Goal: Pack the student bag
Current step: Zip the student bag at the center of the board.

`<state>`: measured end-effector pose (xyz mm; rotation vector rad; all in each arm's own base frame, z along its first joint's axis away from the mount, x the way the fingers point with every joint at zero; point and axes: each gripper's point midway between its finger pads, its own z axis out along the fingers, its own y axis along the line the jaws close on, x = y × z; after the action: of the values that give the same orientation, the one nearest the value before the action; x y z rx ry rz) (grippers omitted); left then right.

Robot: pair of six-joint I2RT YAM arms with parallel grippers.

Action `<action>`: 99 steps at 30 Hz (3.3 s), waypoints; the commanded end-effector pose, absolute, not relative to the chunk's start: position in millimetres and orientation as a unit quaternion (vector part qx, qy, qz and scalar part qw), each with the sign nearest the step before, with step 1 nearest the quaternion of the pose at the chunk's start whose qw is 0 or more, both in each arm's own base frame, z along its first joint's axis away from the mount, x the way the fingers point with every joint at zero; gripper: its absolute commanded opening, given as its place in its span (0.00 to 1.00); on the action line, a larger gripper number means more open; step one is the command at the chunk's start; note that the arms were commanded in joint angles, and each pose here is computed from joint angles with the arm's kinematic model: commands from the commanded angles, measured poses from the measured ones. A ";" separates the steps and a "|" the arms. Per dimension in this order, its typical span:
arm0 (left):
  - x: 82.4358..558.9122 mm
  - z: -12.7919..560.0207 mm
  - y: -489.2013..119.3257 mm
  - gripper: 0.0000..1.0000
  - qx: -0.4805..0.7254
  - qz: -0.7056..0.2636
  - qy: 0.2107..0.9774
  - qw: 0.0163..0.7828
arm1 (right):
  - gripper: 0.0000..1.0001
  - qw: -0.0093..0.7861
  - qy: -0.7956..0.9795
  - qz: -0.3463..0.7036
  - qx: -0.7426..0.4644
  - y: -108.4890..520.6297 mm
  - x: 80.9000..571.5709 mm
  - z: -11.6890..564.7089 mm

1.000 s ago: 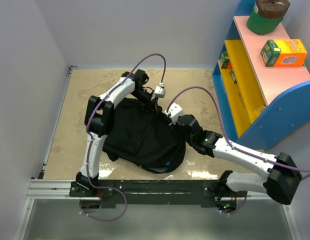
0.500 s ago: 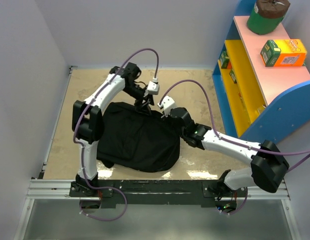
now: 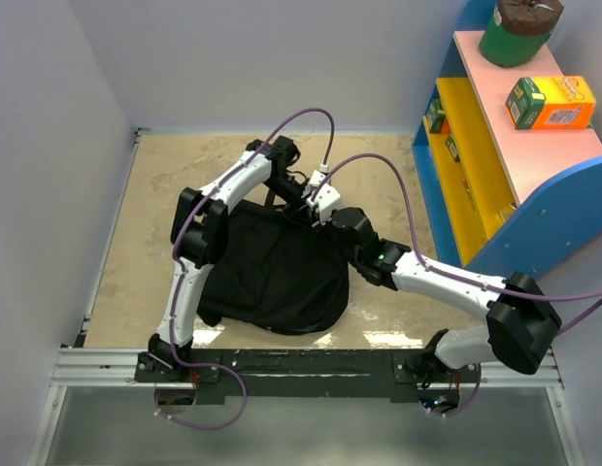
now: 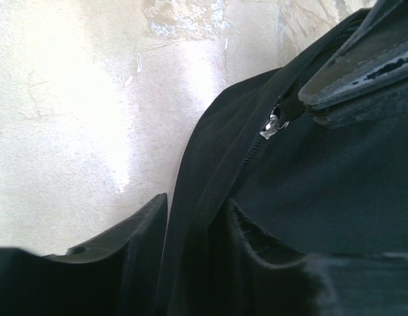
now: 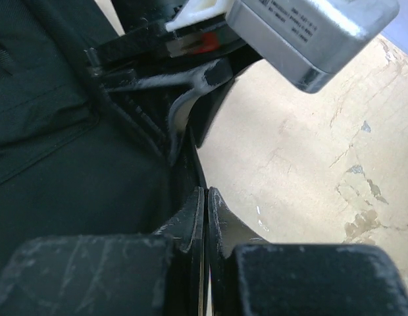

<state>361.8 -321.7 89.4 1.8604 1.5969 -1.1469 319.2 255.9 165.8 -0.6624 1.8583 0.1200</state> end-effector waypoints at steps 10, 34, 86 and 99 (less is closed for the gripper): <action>413.3 108.9 -280.5 0.17 0.647 -0.354 0.623 0.262 | 0.00 0.586 0.784 0.011 -0.207 239.2 374.5 175.6; 388.9 107.1 -180.6 0.19 0.594 -0.337 0.700 0.209 | 0.00 0.571 0.806 -0.017 -0.156 191.2 358.2 169.4; 402.4 154.9 -327.5 0.82 0.610 -0.439 0.568 0.336 | 0.00 0.595 0.788 0.123 -0.095 237.2 365.3 195.0; 406.1 119.4 -321.3 0.60 0.622 -0.409 0.600 0.292 | 0.00 0.598 0.787 0.120 -0.094 238.4 368.6 197.7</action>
<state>395.9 -319.8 111.3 1.6357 1.6356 -1.1475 361.1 237.8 164.6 -0.2835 1.9186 0.2441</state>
